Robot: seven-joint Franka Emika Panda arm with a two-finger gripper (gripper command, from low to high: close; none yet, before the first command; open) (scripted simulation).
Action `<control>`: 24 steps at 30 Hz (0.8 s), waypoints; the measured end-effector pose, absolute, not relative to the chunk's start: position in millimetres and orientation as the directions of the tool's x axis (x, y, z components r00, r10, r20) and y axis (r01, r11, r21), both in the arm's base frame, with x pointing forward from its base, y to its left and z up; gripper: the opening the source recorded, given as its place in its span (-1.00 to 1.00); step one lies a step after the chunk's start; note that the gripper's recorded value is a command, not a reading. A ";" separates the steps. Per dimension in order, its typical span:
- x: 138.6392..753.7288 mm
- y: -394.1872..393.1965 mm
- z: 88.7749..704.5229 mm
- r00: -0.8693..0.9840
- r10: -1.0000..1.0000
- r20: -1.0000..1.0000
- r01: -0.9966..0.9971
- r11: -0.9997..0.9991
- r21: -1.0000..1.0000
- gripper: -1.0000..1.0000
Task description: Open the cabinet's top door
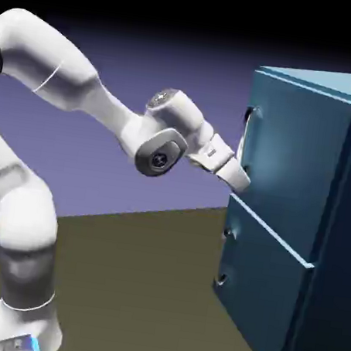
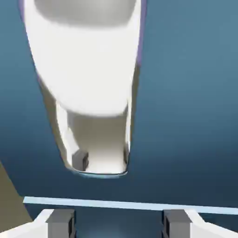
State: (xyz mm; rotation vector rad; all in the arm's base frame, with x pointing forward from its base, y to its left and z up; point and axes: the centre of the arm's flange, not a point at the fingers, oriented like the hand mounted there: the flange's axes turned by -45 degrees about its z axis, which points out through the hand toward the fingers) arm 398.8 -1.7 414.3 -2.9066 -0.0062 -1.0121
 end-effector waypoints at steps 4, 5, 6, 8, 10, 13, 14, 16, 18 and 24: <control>402.9 -7.5 345.8 0.886 -0.097 0.453 -0.030 -0.988 -0.154 0.00; 401.9 -8.7 328.7 0.906 -0.114 0.408 -0.048 -0.984 -0.169 0.00; 400.1 -9.9 311.9 0.923 -0.130 0.363 -0.067 -0.981 -0.182 0.00; 394.4 -12.7 279.2 0.948 -0.160 0.274 -0.108 -0.975 -0.196 0.00; 386.0 -16.4 248.7 0.964 -0.189 0.188 -0.151 -0.968 -0.198 0.00; 369.8 -24.3 208.0 0.970 -0.234 0.073 -0.218 -0.959 -0.179 0.00; 363.6 -27.8 196.1 0.968 -0.249 0.040 -0.240 -0.956 -0.167 0.00; 350.9 -35.8 175.1 0.959 -0.282 -0.018 -0.282 -0.950 -0.138 0.00; 338.1 -45.3 158.1 0.946 -0.317 -0.062 -0.322 -0.941 -0.100 0.00; 305.3 -80.5 132.1 0.900 -0.424 -0.102 -0.423 -0.905 0.032 0.00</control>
